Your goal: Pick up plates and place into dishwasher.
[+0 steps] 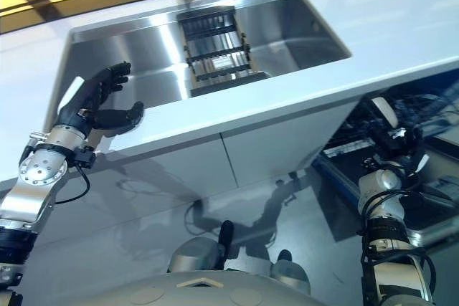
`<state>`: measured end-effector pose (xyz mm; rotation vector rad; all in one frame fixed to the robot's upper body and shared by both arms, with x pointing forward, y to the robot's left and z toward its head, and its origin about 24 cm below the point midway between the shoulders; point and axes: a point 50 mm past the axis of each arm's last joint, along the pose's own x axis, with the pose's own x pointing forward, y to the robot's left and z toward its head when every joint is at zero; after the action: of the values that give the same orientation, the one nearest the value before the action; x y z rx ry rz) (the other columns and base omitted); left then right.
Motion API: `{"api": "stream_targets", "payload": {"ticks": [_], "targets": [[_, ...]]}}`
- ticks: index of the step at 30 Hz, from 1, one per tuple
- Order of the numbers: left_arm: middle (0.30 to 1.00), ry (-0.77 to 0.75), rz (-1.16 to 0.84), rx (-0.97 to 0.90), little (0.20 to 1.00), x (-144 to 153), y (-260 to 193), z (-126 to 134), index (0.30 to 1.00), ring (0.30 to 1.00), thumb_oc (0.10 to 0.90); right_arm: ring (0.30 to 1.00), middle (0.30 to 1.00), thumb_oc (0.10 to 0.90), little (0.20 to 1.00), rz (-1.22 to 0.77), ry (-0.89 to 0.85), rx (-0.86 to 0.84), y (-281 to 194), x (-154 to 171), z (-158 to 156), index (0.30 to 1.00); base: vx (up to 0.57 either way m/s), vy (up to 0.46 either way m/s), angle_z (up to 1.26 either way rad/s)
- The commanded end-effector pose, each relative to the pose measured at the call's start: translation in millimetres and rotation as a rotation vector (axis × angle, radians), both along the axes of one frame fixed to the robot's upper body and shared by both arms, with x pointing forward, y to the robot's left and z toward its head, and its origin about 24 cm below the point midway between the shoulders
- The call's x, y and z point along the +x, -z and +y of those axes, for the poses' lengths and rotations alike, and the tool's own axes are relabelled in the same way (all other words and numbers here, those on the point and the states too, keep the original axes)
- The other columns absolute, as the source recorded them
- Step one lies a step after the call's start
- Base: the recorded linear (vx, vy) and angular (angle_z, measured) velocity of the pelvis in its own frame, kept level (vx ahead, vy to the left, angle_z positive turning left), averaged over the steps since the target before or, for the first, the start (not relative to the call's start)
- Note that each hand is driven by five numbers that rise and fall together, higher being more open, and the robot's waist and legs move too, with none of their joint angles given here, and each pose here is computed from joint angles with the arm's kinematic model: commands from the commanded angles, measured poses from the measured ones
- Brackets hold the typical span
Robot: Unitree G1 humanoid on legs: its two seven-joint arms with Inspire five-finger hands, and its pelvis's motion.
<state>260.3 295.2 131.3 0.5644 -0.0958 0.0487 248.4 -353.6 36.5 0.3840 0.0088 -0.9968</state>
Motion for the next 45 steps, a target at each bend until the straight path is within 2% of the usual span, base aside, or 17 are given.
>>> {"api": "stream_targets", "payload": {"ticks": [1, 9, 13, 19, 25, 35, 40, 45], "targets": [[0.9, 0.024, -0.149, 0.029, 0.9, 8.2, -29.4, -6.0, 0.9, 0.9, 0.8, 0.9, 0.9, 0.8, 0.9, -0.128, -0.076, -0.261, -52.3, -0.1, -19.8, 0.9, -0.15, -0.086, -0.35], [0.9, -0.026, -0.214, 0.052, 0.9, 13.1, -45.1, 0.6, 0.9, 0.9, 0.8, 0.9, 0.9, 0.8, 0.9, 0.009, -0.186, -0.376, -31.2, -15.3, -14.7, 0.9, -0.1, -0.083, -0.35], [0.9, -0.06, -0.23, 0.048, 0.9, 13.2, -46.3, 5.1, 0.9, 0.9, 0.8, 0.9, 0.9, 0.8, 0.9, 0.034, -0.185, -0.349, -20.4, -21.8, -10.7, 0.9, -0.06, -0.069, -0.21], [0.9, -0.093, -0.24, -0.002, 0.9, 18.4, -47.6, 9.1, 0.9, 0.9, 0.8, 0.9, 0.9, 0.8, 0.9, 0.091, -0.088, -0.313, -5.6, -32.8, -15.2, 0.9, -0.02, -0.047, -0.17], [0.9, -0.146, -0.248, -0.052, 0.9, 27.1, -46.7, 16.7, 0.9, 0.9, 0.8, 0.9, 0.9, 0.8, 0.9, 0.145, -0.014, -0.146, 19.9, -44.2, -20.9, 0.9, -0.01, -0.047, -0.04], [0.9, -0.128, -0.281, -0.08, 0.9, 42.4, -51.8, 9.4, 0.9, 0.9, 0.8, 0.9, 0.9, 0.8, 0.9, -0.047, 0.083, 0.284, 65.3, -65.1, -26.9, 0.9, -0.01, -0.051, -0.03], [0.9, -0.112, -0.31, -0.091, 0.9, 46.3, -56.8, 1.5, 0.9, 0.9, 0.8, 0.9, 0.9, 0.8, 0.9, -0.103, 0.046, 0.31, 63.5, -61.7, -32.5, 0.9, -0.01, -0.008, 0.08], [0.9, -0.103, -0.391, -0.132, 0.9, 49.4, -67.5, -7.6, 0.9, 0.9, 0.8, 0.9, 0.9, 0.8, 0.9, -0.303, 0.0, 0.281, 33.2, -37.1, -42.3, 0.9, -0.12, 0.041, 0.08]]}}
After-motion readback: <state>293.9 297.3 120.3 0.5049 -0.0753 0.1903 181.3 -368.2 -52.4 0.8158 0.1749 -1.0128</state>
